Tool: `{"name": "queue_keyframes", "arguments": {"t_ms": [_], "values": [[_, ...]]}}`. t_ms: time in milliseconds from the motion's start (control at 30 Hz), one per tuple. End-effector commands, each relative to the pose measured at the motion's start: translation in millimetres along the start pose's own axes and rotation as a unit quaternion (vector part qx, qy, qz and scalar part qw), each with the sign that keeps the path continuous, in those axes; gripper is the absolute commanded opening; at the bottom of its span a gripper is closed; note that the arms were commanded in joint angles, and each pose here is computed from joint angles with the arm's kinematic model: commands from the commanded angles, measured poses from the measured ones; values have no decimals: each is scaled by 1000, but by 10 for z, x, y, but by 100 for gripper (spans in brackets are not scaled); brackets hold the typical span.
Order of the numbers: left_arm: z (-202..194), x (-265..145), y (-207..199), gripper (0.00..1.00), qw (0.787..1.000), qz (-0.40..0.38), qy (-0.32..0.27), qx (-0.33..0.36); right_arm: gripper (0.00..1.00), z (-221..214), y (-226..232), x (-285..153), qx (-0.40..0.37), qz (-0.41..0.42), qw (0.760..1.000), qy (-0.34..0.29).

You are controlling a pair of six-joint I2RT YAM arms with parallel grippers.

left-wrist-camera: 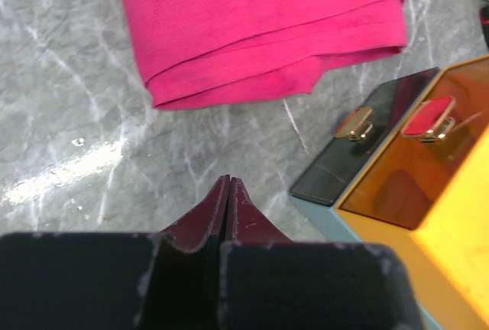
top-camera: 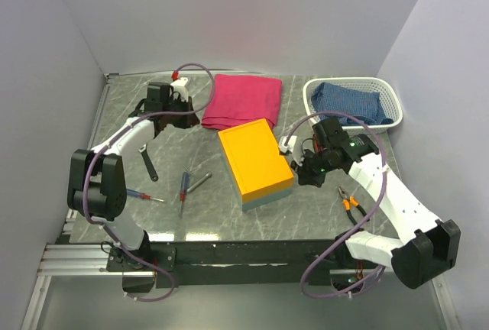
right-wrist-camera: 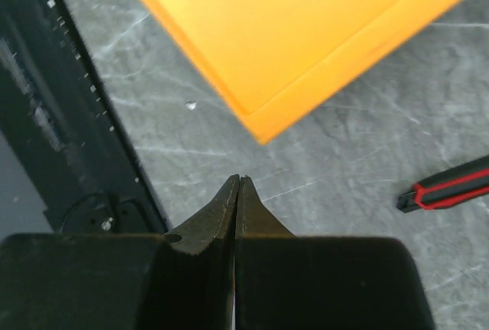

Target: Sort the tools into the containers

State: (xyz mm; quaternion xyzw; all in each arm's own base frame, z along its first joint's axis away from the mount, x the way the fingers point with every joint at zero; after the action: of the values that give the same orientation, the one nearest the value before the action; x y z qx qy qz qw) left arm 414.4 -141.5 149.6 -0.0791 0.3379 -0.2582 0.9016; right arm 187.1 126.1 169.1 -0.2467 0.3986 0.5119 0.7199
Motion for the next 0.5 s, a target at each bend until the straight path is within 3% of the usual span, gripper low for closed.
{"name": "queue_keyframes", "arguments": {"t_ms": [0,267,467], "values": [[211,-93,-158,1,999,-30,-33,32,0,36,198,-134,-50,40,998,-7],[274,137,-109,1,999,-33,-11,36,0,65,206,-83,-56,34,998,-11],[241,-252,-158,1,999,7,-31,12,0,4,54,-43,-50,-11,999,4]]}}
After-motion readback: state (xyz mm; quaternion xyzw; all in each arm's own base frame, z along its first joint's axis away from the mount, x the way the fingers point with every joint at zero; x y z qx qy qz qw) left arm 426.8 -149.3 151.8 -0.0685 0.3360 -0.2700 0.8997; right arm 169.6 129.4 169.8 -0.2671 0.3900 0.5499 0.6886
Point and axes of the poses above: each gripper's point midway between its finger pads, its own x axis out along the fingers, its own y axis along the line the jaws close on, z = x × y, the point moved 2 cm from there along -x, back along the fingers
